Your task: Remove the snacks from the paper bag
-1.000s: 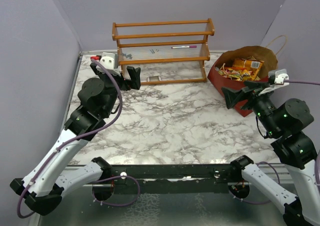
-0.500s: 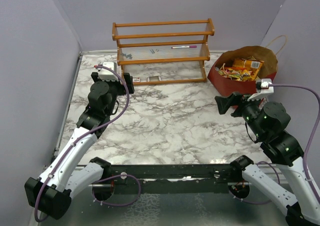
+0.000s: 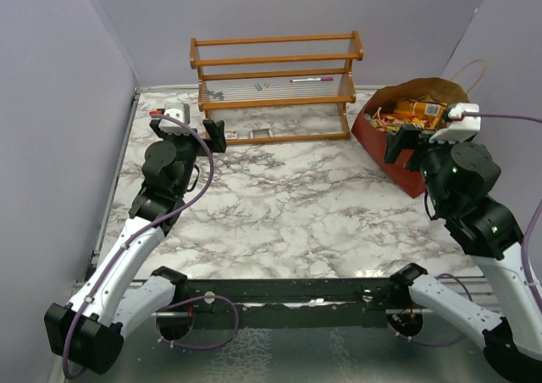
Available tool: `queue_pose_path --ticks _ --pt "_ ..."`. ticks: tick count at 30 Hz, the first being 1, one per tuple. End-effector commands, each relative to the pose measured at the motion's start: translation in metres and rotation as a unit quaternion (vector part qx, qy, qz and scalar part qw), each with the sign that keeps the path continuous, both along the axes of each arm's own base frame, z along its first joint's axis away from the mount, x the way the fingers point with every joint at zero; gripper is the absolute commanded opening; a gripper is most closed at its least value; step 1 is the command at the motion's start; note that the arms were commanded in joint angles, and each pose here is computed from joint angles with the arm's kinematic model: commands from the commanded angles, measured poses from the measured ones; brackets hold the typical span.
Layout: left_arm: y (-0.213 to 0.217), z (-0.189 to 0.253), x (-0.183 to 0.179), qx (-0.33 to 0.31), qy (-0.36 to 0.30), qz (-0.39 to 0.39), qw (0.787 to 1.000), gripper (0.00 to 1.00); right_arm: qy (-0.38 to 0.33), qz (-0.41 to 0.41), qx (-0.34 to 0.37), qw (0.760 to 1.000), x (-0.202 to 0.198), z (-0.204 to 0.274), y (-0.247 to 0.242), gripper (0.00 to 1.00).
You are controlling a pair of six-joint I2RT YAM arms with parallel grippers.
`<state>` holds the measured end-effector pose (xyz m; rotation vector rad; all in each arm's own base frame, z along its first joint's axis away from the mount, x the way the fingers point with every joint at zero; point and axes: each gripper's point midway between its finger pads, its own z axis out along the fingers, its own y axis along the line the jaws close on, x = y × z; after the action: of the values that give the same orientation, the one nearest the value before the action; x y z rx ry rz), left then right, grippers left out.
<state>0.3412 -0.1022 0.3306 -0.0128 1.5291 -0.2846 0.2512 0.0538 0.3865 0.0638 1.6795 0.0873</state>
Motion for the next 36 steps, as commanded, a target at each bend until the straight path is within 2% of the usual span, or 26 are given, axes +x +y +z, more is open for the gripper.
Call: queue_pose_path --ticks 1,4,11,14,17,19,22,26,28,33,36 --pt "-0.002 0.020 -0.005 -0.021 -0.036 -0.012 0.999 0.99 0.038 -0.072 -0.142 0.987 0.026 -0.006 -0.023 0.99" --pt "-0.002 0.022 -0.005 -0.025 -0.038 -0.013 0.999 0.99 0.056 -0.047 -0.234 0.969 0.045 -0.017 -0.015 0.99" --pt "-0.002 0.023 -0.005 -0.034 -0.038 -0.014 0.999 0.99 0.073 -0.110 -0.382 0.914 0.086 -0.031 -0.025 1.00" --pt "-0.003 0.023 -0.005 -0.036 -0.037 -0.014 0.999 0.99 0.064 -0.150 -0.416 0.894 0.101 -0.028 -0.028 0.99" --pt "-0.001 0.022 -0.005 -0.036 -0.035 -0.009 0.999 0.99 0.065 -0.169 -0.427 0.886 0.113 -0.027 -0.026 0.97" --pt "0.000 0.022 -0.005 -0.036 -0.035 -0.007 0.999 0.99 0.067 -0.164 -0.432 0.884 0.121 -0.032 -0.021 0.88" --pt "0.002 0.022 -0.004 -0.036 -0.034 -0.004 0.999 0.99 0.082 -0.166 -0.445 0.876 0.128 -0.040 -0.019 0.61" --pt "0.004 0.022 -0.004 -0.036 -0.035 0.001 0.999 0.99 0.074 -0.170 -0.438 0.879 0.130 -0.042 -0.019 0.33" --pt "0.005 0.022 -0.004 -0.037 -0.034 0.003 0.999 0.99 0.094 -0.160 -0.426 0.886 0.127 -0.047 -0.018 0.20" --pt "0.006 0.022 -0.003 -0.039 -0.033 0.004 0.999 0.99 0.163 -0.064 -0.339 0.925 0.106 -0.069 0.002 0.02" --pt "0.006 0.021 -0.003 -0.044 -0.032 0.003 0.999 0.99 0.188 0.051 -0.271 0.943 0.084 -0.076 0.035 0.01"
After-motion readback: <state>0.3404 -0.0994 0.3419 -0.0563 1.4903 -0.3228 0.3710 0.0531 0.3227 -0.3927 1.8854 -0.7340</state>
